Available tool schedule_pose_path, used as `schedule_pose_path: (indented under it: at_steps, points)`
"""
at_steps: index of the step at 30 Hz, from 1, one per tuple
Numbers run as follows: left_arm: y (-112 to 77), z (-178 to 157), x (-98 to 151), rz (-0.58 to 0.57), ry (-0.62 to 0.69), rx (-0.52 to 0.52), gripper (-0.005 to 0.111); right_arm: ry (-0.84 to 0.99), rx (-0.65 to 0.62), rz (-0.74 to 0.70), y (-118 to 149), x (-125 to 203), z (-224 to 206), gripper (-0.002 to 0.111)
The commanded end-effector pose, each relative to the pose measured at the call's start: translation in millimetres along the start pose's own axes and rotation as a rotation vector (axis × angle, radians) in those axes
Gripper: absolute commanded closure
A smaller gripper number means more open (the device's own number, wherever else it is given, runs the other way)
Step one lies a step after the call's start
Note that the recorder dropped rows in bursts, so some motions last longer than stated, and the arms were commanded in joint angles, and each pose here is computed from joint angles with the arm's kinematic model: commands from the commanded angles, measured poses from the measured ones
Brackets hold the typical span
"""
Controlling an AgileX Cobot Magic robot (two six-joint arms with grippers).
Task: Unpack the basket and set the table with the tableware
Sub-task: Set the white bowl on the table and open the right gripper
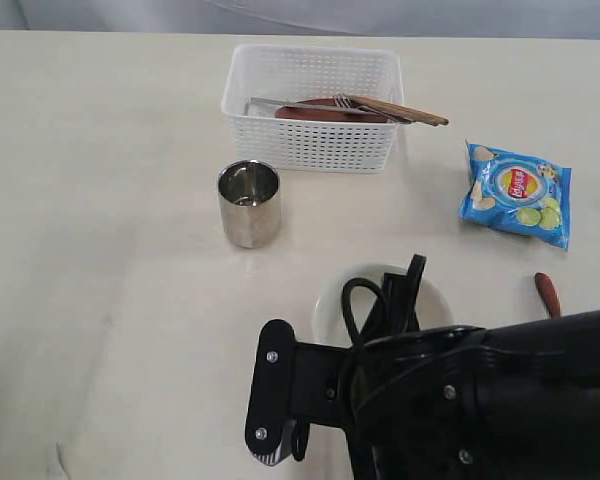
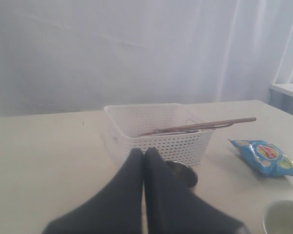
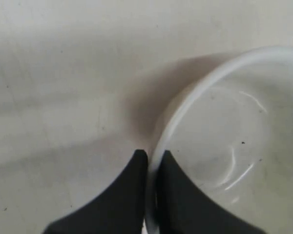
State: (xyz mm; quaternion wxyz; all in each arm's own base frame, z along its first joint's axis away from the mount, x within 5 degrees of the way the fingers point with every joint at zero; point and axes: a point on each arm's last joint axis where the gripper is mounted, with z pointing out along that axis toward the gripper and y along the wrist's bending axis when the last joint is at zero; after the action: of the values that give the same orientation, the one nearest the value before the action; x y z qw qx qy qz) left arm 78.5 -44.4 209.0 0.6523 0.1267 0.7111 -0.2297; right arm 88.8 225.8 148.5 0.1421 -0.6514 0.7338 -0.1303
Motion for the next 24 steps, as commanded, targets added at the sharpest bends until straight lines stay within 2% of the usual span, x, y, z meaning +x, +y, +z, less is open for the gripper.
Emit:
schedule_pose_path:
  at_steps: [1, 17, 24]
  points:
    - [0.4, -0.5, 0.8, -0.006, 0.000, -0.003, 0.107, 0.011, -0.014, 0.027, -1.2, 1.8, -2.0, 0.108]
    - [0.4, -0.5, 0.8, -0.006, 0.000, -0.003, 0.107, 0.015, -0.027, 0.045, 0.0, 2.2, -2.0, 0.107]
    - [0.4, -0.5, 0.8, -0.006, 0.000, -0.003, 0.107, 0.016, -0.027, 0.055, 0.0, 2.2, -2.0, 0.071]
